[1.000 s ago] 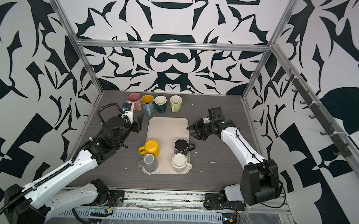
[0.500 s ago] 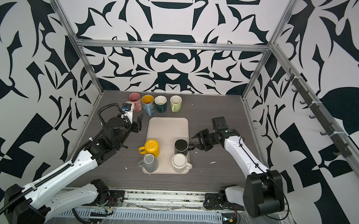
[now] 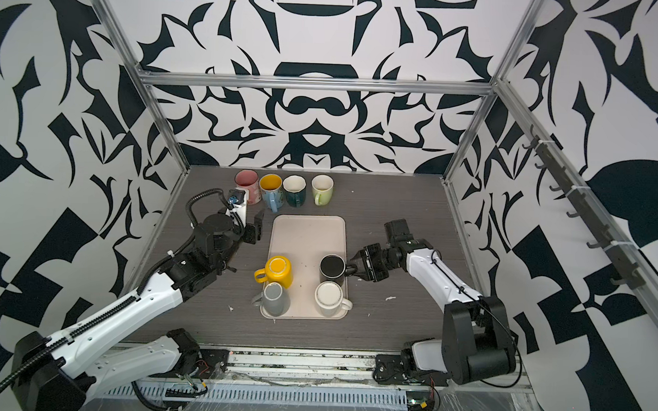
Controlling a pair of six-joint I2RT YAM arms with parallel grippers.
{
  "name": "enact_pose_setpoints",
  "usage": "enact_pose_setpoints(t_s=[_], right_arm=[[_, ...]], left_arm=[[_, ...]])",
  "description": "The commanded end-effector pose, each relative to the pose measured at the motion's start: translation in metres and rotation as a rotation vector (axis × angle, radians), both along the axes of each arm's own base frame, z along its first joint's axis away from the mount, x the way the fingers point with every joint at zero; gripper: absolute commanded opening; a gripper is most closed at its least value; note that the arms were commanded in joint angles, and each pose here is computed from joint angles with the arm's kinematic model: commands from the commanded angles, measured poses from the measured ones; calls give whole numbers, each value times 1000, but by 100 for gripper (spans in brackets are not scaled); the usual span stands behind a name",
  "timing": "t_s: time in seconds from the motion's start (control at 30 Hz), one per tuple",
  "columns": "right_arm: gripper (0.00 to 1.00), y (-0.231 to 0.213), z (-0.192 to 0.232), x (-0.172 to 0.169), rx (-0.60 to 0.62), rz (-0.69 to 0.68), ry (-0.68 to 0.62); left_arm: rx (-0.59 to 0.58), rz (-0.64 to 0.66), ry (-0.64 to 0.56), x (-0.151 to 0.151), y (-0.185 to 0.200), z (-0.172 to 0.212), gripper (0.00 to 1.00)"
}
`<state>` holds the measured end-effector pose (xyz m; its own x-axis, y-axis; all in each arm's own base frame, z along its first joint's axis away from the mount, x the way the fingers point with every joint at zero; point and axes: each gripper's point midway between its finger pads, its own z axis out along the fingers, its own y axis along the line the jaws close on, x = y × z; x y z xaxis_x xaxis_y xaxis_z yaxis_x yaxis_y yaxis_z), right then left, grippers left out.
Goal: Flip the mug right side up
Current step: 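Lower the right gripper onto the upside-down black mug on the tray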
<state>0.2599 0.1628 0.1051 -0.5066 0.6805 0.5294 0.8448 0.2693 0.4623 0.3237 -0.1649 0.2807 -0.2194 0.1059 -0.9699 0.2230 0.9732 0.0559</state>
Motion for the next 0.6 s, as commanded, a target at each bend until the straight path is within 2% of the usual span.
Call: enact_pose_setpoints(t_s=[0.0, 0.57], right_arm=[[47, 1, 2, 7, 14, -9, -16], [44, 4, -7, 10, 13, 15, 27]], left_arm=[[3, 13, 6, 0, 2, 1, 70], [20, 28, 14, 2, 4, -6, 71]])
